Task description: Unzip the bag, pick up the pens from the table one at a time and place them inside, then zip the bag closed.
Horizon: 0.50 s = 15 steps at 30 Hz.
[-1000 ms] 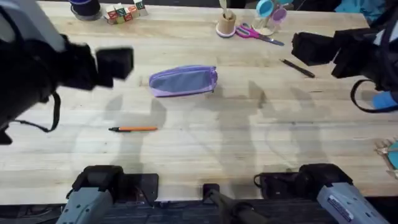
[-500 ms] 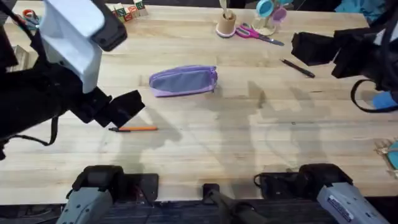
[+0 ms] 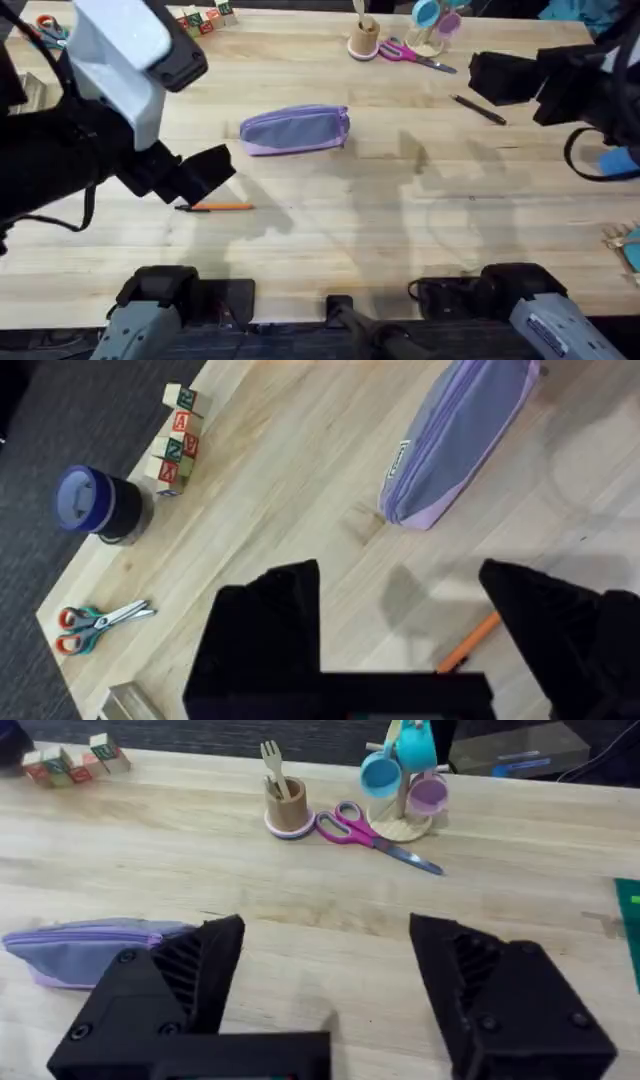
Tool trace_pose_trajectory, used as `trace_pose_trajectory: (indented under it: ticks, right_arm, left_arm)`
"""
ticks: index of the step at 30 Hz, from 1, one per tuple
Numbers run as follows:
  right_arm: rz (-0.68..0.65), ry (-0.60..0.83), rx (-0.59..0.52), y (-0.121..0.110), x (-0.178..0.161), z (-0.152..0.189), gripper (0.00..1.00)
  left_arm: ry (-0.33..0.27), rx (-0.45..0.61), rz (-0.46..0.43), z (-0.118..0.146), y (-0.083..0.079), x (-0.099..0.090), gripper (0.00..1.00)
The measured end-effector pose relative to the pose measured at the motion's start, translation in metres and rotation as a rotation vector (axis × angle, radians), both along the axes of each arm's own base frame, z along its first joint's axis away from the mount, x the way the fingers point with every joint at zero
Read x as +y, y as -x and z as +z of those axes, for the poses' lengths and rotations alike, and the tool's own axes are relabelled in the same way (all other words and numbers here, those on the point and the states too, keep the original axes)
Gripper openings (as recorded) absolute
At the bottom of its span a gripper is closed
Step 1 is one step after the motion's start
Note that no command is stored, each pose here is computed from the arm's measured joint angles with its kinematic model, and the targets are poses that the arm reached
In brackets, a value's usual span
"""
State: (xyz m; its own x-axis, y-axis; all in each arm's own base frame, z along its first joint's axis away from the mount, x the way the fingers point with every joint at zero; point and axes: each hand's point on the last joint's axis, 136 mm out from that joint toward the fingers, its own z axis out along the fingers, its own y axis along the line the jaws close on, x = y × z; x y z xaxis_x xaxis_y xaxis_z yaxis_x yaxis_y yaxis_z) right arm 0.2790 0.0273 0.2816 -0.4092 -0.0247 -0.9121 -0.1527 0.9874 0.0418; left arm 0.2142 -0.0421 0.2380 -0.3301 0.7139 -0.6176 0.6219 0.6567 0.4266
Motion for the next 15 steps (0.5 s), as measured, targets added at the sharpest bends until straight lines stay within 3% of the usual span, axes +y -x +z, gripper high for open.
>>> trace_pose_trajectory:
  ticks: [7,15]
  right_arm:
    - [0.0,0.0,0.0,0.0,0.0,0.0,0.995]
    - [0.0,0.0,0.0,0.0,0.0,0.0,0.995]
  left_arm:
    - [-0.016,0.048,-0.044,-0.011,-0.006,-0.003,0.993]
    - [-0.05,0.181,-0.107,-0.043,-0.022,-0.002,0.994]
